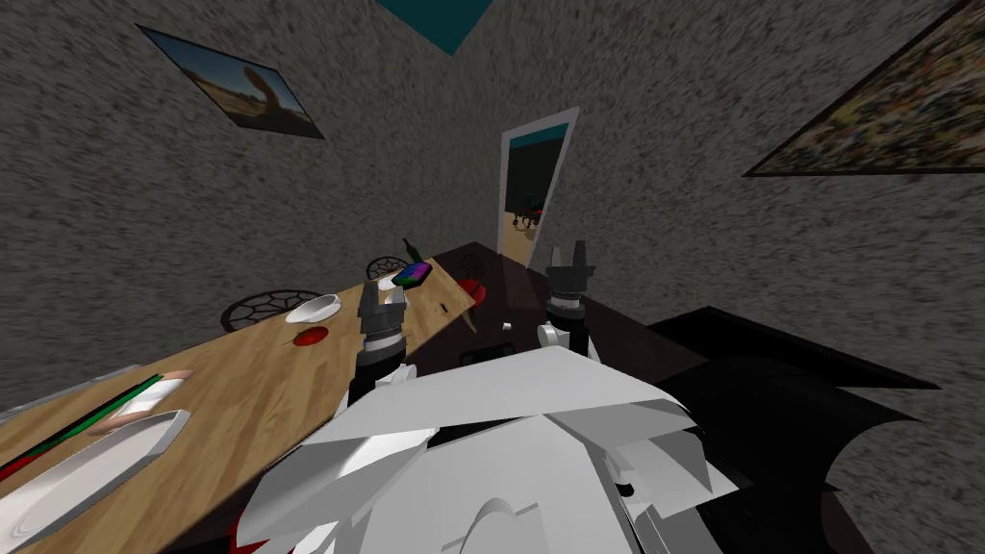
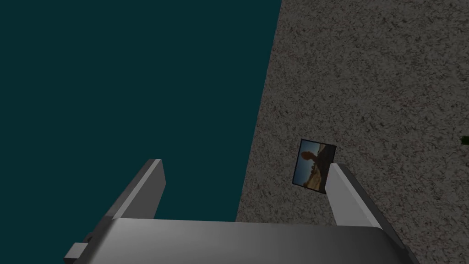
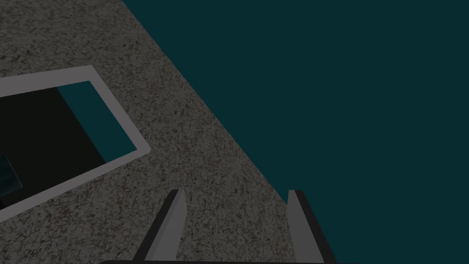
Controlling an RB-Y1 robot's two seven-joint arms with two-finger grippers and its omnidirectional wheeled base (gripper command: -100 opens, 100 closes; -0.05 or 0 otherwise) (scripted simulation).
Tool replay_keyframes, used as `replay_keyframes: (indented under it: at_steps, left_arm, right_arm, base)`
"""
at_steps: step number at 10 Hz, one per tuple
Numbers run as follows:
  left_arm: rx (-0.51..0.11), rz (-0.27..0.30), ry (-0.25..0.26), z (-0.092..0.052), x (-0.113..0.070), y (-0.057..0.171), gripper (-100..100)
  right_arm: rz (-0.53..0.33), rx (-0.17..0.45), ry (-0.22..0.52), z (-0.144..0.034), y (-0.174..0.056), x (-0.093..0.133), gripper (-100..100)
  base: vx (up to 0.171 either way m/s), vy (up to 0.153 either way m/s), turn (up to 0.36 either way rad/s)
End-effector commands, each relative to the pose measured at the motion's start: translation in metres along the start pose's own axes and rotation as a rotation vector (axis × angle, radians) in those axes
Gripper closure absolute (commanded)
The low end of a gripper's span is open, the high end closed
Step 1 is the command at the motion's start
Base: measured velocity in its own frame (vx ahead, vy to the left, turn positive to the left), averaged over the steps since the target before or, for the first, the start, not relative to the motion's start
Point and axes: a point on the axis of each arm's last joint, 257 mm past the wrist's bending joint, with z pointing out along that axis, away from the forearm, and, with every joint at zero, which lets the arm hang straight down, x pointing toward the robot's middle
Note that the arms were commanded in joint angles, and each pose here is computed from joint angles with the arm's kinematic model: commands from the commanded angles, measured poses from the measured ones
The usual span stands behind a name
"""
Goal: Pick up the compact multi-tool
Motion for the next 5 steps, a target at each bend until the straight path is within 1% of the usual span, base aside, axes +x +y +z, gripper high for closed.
replay_keyframes:
  at_steps: [1, 2, 3, 4, 5]
  left_arm:
    - [-0.082, 0.032, -0.015, -0.022, -0.014, 0.025, -100]
    - [-0.084, 0.029, -0.017, -0.022, -0.015, 0.026, -100]
    - [-0.141, 0.046, -0.032, -0.038, -0.024, 0.042, -100]
    - [-0.141, 0.046, -0.032, -0.038, -0.024, 0.042, -100]
    - [-0.202, 0.064, -0.048, -0.056, -0.033, 0.059, -100]
  right_arm:
    - [0.000, 0.000, 0.000, 0.000, 0.000, 0.000, 0]
    - [0.000, 0.000, 0.000, 0.000, 0.000, 0.000, 0]
    - [0.000, 0.000, 0.000, 0.000, 0.000, 0.000, 0]
    - [0.000, 0.000, 0.000, 0.000, 0.000, 0.000, 0]
    - [0.000, 0.000, 0.000, 0.000, 0.000, 0.000, 0]
  base:
    - [-0.042, -0.063, -0.234]
    - [-0.025, -0.040, -0.046]
    - [-0.024, -0.042, -0.138]
    - [-0.015, -0.028, -0.080]
    - [-0.010, -0.034, -0.173]
